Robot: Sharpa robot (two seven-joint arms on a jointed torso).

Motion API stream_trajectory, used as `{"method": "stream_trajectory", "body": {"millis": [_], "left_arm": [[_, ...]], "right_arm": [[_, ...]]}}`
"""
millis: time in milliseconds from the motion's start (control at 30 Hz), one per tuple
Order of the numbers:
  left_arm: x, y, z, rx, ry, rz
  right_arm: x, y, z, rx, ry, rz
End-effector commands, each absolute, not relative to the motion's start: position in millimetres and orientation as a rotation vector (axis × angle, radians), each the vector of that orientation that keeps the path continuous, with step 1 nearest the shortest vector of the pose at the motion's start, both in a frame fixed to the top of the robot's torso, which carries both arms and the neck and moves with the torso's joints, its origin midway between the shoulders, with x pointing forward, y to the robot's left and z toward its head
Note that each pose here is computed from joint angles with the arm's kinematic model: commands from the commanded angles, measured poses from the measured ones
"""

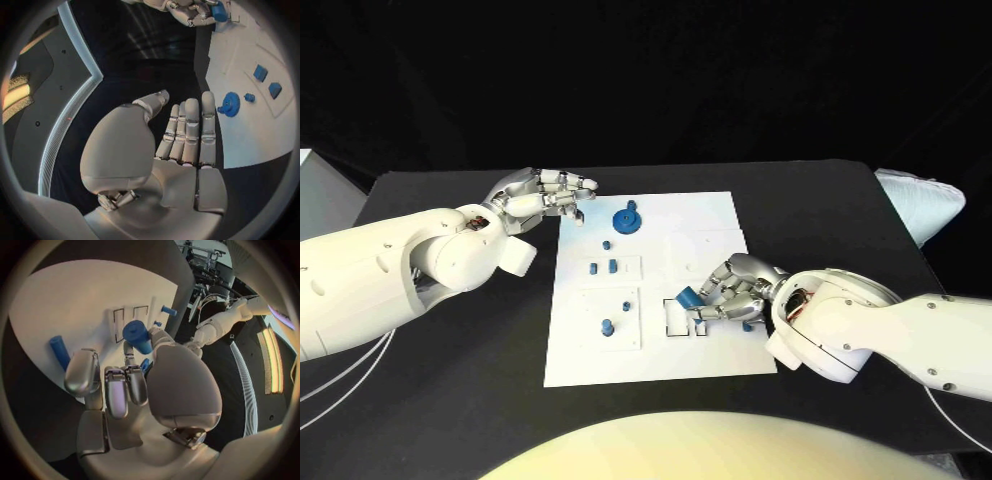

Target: Assemble the parts on the task board

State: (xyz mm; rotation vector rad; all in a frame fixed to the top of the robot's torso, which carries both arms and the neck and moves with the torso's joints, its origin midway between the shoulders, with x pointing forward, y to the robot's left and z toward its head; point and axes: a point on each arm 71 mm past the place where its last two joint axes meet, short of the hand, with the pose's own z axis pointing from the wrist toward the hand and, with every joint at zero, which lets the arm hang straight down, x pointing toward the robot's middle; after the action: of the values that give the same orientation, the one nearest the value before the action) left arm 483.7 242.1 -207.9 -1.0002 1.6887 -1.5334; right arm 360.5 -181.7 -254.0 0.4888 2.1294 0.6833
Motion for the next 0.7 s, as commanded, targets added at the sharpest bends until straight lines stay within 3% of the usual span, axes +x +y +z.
{"method": "stream_trajectory", "body": {"millis": [33, 700], "left_arm": [[483.1, 239.3, -207.5, -0.998, 1.698, -1.558], [483.3, 239.5, -208.2, -1.000, 1.702, -1.556]], "right_arm": [[357.2, -176.1, -259.1, 0.464, 2.205, 0.680], [360.4, -170.8, -261.4, 0.424, 2.203, 0.639]]}}
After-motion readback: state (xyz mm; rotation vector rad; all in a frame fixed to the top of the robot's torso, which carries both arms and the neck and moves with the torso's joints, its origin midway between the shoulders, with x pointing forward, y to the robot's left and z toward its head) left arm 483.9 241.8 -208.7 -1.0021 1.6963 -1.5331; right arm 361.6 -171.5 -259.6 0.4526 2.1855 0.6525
